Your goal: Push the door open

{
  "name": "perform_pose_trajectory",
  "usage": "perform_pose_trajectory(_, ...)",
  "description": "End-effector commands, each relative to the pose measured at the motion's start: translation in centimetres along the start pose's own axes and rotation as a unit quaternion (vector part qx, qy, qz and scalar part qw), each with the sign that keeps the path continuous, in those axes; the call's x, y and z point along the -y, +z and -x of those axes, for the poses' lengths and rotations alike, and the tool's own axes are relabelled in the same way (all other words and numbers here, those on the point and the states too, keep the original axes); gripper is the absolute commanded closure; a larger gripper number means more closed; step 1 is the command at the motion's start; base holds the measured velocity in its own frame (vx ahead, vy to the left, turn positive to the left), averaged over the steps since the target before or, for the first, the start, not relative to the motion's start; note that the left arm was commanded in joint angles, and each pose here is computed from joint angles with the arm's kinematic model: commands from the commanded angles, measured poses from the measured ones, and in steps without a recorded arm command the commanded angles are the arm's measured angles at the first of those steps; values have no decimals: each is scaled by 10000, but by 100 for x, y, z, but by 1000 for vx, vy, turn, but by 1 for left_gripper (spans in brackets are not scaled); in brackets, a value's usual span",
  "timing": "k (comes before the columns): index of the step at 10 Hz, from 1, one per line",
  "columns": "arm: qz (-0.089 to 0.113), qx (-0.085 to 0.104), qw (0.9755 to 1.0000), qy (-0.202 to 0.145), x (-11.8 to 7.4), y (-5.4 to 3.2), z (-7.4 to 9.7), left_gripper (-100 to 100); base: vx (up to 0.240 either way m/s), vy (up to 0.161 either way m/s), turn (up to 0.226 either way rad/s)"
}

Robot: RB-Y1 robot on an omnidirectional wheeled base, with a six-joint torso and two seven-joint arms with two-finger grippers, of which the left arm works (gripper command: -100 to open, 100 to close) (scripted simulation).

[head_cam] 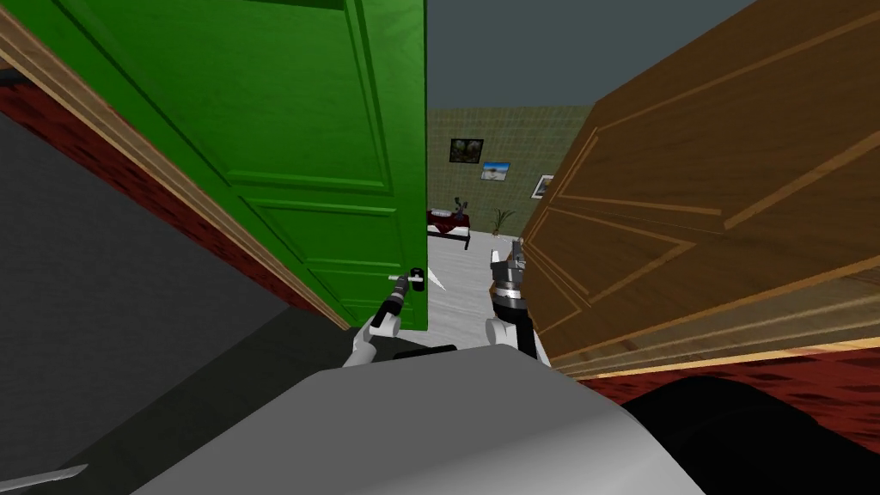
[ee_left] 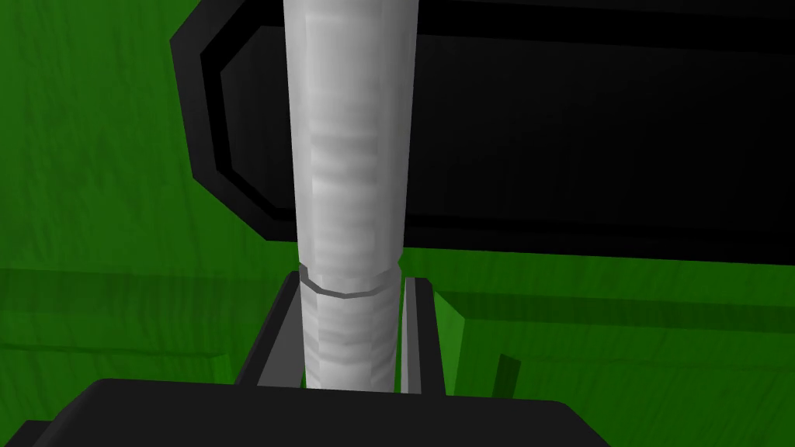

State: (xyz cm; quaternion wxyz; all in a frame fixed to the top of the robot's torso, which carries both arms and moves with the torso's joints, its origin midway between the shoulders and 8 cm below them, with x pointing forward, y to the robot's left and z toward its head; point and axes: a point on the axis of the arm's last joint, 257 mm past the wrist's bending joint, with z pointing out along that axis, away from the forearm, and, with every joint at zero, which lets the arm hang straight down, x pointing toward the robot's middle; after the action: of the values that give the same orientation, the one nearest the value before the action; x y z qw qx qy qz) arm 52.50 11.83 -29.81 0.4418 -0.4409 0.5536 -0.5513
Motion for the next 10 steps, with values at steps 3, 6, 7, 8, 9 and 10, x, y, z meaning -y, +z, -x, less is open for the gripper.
perform_pose_trajectory(3,-48,270,9996,84,42,41,314,100,157,-121,77)
perform_pose_trajectory(6,-46,467,9988,112,51,65,518,100,125,-121,83)
perform_pose_trajectory(7,-45,517,9986,117,53,70,569,100,102,-84,40)
perform_pose_trajectory(8,-44,569,9983,120,55,75,621,100,91,-81,41)
perform_pose_trajectory(9,-44,620,9980,123,57,80,672,100,89,-86,80)
perform_pose_trajectory(10,-43,671,9977,125,59,84,722,100,82,-88,62)
